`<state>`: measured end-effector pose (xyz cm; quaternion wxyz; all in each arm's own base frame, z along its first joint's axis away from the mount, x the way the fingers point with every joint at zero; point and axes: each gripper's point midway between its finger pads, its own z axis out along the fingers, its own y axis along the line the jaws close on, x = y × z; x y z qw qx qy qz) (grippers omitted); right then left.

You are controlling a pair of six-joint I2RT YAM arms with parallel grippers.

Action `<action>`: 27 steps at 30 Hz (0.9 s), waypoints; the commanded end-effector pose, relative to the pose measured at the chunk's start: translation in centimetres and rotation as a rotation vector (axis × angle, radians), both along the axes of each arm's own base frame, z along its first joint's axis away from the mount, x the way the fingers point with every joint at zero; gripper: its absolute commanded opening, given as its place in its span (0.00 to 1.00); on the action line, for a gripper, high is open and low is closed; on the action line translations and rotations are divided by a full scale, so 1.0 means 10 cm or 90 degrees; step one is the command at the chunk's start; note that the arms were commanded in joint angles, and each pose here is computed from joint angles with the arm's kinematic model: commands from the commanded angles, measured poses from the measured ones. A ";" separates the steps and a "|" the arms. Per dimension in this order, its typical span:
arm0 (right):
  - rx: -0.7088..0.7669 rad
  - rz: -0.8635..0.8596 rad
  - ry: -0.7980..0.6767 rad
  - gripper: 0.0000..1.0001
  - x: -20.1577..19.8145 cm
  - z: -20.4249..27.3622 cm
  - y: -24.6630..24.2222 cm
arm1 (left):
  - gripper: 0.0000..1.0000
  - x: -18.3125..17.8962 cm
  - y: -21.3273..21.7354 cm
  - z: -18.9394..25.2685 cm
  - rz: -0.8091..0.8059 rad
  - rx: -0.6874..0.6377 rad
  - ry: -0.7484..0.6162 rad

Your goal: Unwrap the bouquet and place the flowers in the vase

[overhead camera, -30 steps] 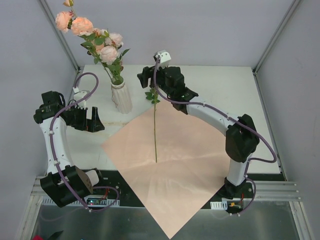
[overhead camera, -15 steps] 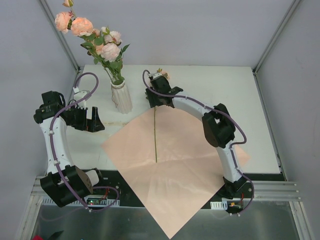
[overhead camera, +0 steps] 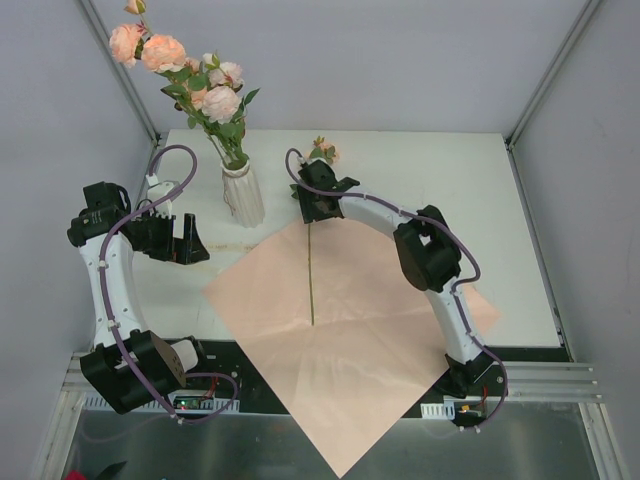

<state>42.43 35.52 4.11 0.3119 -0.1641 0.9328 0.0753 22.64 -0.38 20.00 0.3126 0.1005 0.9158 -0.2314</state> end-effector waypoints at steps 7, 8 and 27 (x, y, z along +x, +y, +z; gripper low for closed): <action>0.037 -0.017 -0.008 0.55 0.11 0.07 0.20 | 0.99 -0.02 -0.03 -0.02 -0.016 -0.015 -0.002; 0.036 -0.016 -0.007 0.54 0.11 0.06 0.22 | 0.99 -0.03 -0.02 -0.02 -0.014 -0.014 -0.001; -0.014 -0.074 -0.012 0.09 0.16 0.00 0.19 | 0.99 -0.05 0.01 0.00 -0.014 0.012 -0.013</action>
